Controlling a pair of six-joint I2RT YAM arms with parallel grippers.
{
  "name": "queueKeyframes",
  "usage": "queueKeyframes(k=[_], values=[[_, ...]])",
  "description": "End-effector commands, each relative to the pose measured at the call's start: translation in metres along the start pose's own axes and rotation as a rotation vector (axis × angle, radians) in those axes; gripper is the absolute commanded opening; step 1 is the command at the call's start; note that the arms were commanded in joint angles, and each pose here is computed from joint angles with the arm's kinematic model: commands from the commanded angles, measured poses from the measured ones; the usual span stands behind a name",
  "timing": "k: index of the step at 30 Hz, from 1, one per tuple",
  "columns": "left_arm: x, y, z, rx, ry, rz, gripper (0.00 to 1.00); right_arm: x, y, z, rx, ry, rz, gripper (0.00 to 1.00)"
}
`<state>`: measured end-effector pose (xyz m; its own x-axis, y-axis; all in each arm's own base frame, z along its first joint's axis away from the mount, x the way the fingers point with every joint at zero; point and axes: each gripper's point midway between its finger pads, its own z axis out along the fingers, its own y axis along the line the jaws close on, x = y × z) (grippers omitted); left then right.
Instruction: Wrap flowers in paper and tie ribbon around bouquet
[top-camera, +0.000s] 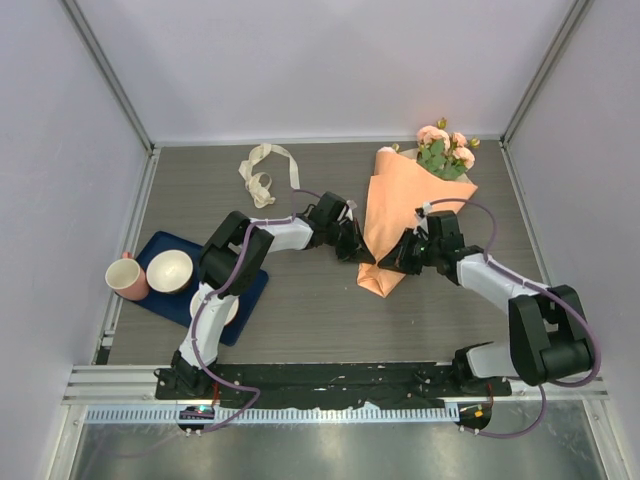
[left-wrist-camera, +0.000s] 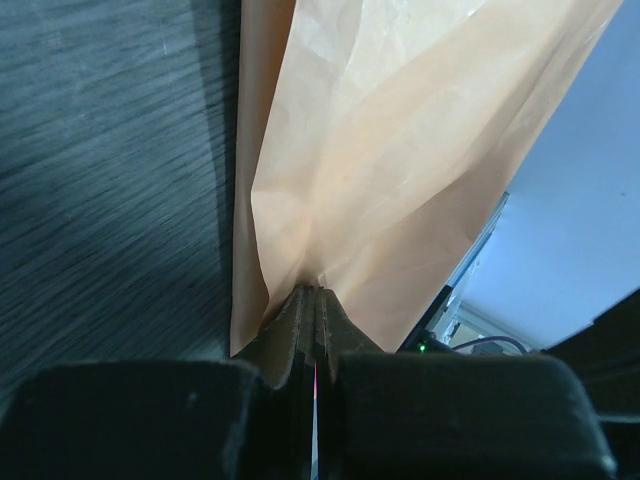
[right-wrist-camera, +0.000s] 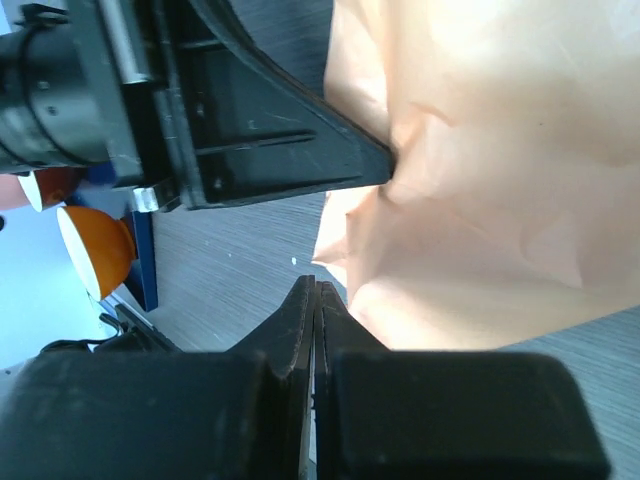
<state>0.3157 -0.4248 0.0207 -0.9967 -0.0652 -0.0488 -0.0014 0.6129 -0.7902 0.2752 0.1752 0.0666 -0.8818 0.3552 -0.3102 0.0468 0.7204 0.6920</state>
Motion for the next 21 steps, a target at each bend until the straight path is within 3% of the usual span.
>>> queueKeyframes(k=[1, 4, 11, 16, 21], values=[[0.021, 0.086, 0.015, -0.253, 0.03, -0.063, 0.0, -0.012, 0.018, -0.018, -0.008, -0.039, -0.047, 0.04], [0.023, 0.085, 0.015, -0.248, 0.037, -0.061, 0.0, -0.017, 0.019, -0.013, -0.023, -0.058, -0.052, 0.08], [0.023, 0.085, 0.016, -0.247, 0.041, -0.056, 0.0, 0.011, -0.018, 0.014, 0.05, 0.071, 0.004, 0.08], [0.023, 0.087, 0.016, -0.249, 0.049, -0.046, 0.0, 0.042, -0.057, -0.004, 0.222, 0.112, 0.039, 0.08], [0.026, 0.089, 0.016, -0.254, 0.064, -0.044, 0.0, 0.037, -0.048, -0.015, 0.216, 0.094, 0.008, 0.09]])
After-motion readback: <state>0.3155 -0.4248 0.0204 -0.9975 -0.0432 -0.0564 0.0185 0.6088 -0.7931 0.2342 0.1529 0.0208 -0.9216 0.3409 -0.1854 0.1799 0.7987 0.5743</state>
